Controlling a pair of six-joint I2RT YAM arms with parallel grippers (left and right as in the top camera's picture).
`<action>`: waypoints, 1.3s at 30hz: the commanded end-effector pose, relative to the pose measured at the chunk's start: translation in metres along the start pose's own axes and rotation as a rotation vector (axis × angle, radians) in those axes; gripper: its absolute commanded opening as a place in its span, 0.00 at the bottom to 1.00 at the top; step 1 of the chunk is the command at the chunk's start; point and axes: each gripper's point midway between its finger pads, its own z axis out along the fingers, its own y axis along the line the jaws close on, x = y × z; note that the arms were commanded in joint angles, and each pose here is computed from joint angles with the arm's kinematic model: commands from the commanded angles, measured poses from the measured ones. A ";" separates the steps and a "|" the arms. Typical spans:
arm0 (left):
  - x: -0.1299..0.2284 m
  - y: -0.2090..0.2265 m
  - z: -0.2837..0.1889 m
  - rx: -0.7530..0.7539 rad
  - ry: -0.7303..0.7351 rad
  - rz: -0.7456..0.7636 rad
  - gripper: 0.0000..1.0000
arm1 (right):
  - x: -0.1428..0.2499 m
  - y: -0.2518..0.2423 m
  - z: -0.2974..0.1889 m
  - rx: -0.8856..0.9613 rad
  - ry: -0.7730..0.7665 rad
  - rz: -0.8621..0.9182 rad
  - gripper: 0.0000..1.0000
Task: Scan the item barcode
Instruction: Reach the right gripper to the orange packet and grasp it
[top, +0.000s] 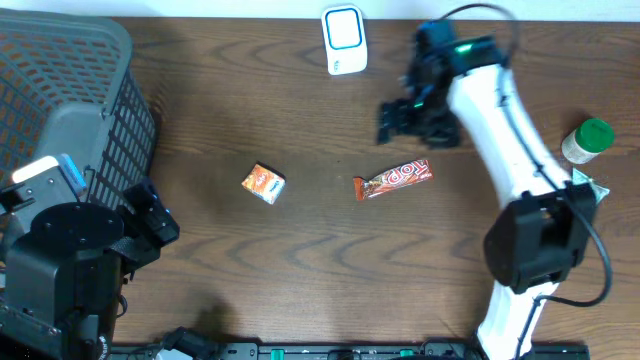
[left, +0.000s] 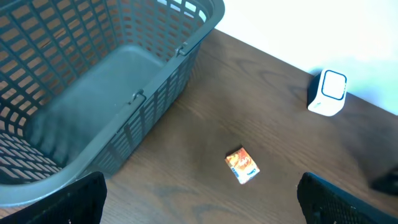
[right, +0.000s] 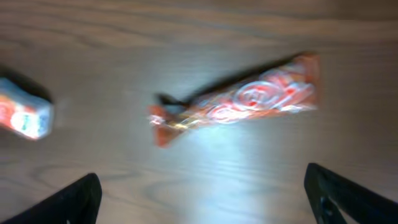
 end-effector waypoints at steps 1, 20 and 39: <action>-0.002 0.002 0.000 -0.011 -0.007 -0.007 0.98 | 0.013 0.049 0.011 -0.109 0.024 0.098 0.99; -0.002 0.002 0.000 -0.011 -0.007 -0.007 0.98 | 0.052 0.243 0.070 -0.332 -0.088 0.110 0.99; -0.002 0.002 0.000 -0.011 -0.007 -0.007 0.98 | 0.027 0.224 0.134 -0.244 -0.100 0.400 0.98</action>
